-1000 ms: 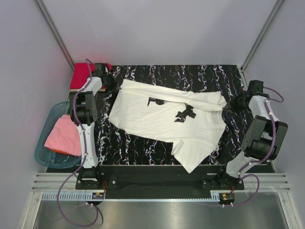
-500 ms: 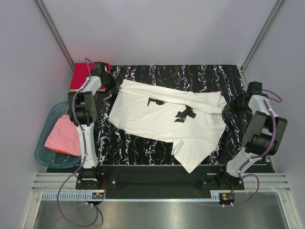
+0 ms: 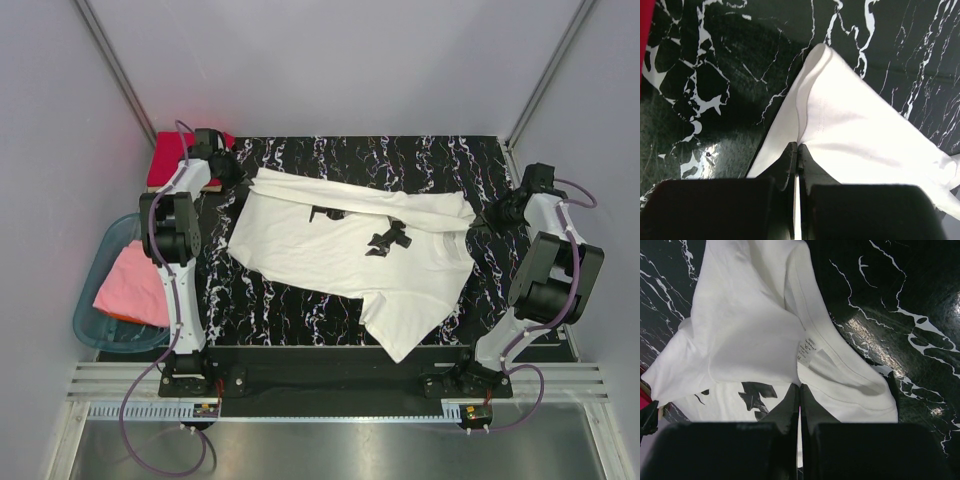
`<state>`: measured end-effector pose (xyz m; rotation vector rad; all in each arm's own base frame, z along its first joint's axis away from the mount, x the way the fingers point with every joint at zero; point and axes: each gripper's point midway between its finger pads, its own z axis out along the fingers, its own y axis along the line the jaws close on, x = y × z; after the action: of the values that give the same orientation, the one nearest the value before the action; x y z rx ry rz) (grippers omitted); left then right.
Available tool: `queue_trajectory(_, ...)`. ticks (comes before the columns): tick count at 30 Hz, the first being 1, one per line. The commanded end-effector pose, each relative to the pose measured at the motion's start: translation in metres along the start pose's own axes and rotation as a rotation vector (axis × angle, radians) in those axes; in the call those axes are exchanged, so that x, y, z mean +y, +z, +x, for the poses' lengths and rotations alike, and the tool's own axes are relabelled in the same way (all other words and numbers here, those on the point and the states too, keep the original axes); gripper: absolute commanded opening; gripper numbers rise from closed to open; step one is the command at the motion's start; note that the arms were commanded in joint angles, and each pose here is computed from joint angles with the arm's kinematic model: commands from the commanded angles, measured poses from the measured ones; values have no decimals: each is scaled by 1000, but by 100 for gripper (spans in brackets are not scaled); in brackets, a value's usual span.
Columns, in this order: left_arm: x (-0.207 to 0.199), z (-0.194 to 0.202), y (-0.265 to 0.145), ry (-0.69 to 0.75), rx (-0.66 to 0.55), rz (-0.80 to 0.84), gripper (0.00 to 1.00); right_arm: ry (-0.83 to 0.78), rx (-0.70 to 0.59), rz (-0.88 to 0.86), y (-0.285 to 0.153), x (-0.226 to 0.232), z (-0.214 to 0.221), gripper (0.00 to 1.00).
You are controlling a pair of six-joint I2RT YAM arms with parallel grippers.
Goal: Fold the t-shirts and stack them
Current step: Fold the tshirt
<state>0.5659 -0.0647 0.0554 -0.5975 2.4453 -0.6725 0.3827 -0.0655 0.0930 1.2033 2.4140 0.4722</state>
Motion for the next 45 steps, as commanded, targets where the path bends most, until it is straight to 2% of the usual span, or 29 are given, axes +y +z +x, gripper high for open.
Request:
queue_trajectory(1,-16,-21,-30,33,-70,35,0,-18,-18,26,-5,-5,-6,0)
queue_trajectory(9,-5,-12,-21,18,-32,26,4,2,59,52,4,-25,24,0)
queue_trajectory(11,-5,-10,-20,17,-24,31,6,10,74,42,4,-24,28,3)
queue_trajectory(13,-1,-13,-23,21,-40,3,13,24,98,41,6,-27,36,9)
queue_trajectory(15,-2,-17,-32,30,-62,-18,26,38,135,38,6,-31,48,14)
queue_trajectory(18,-10,-26,-48,50,-105,-30,31,55,144,47,-4,-32,56,20)
queue_trajectory(19,-10,-29,-52,48,-123,-46,34,55,117,37,-9,-28,51,26)
queue_trajectory(22,-23,-32,-61,67,-151,-41,36,64,64,4,-7,-9,24,39)
queue_trajectory(23,-31,-31,-59,83,-153,-28,36,63,40,-34,-3,1,14,48)
queue_trajectory(27,-45,-27,-48,90,-131,29,36,96,-34,-76,9,21,-22,54)
queue_trajectory(30,-63,-9,-32,117,-79,98,34,54,-110,-120,11,40,-53,57)
queue_trajectory(33,-69,-4,-18,101,-57,155,33,3,-104,-170,30,56,-74,56)
queue_trajectory(35,-73,-3,-9,88,-42,185,31,-4,-54,-184,53,56,-75,57)
queue_trajectory(39,-76,-4,6,41,-32,209,29,-45,-72,-250,61,76,-94,60)
queue_trajectory(41,-72,0,14,24,-22,211,28,-41,-26,-278,74,78,-93,61)
queue_trajectory(45,-72,13,18,-29,22,229,24,-5,-13,-260,80,73,-89,61)
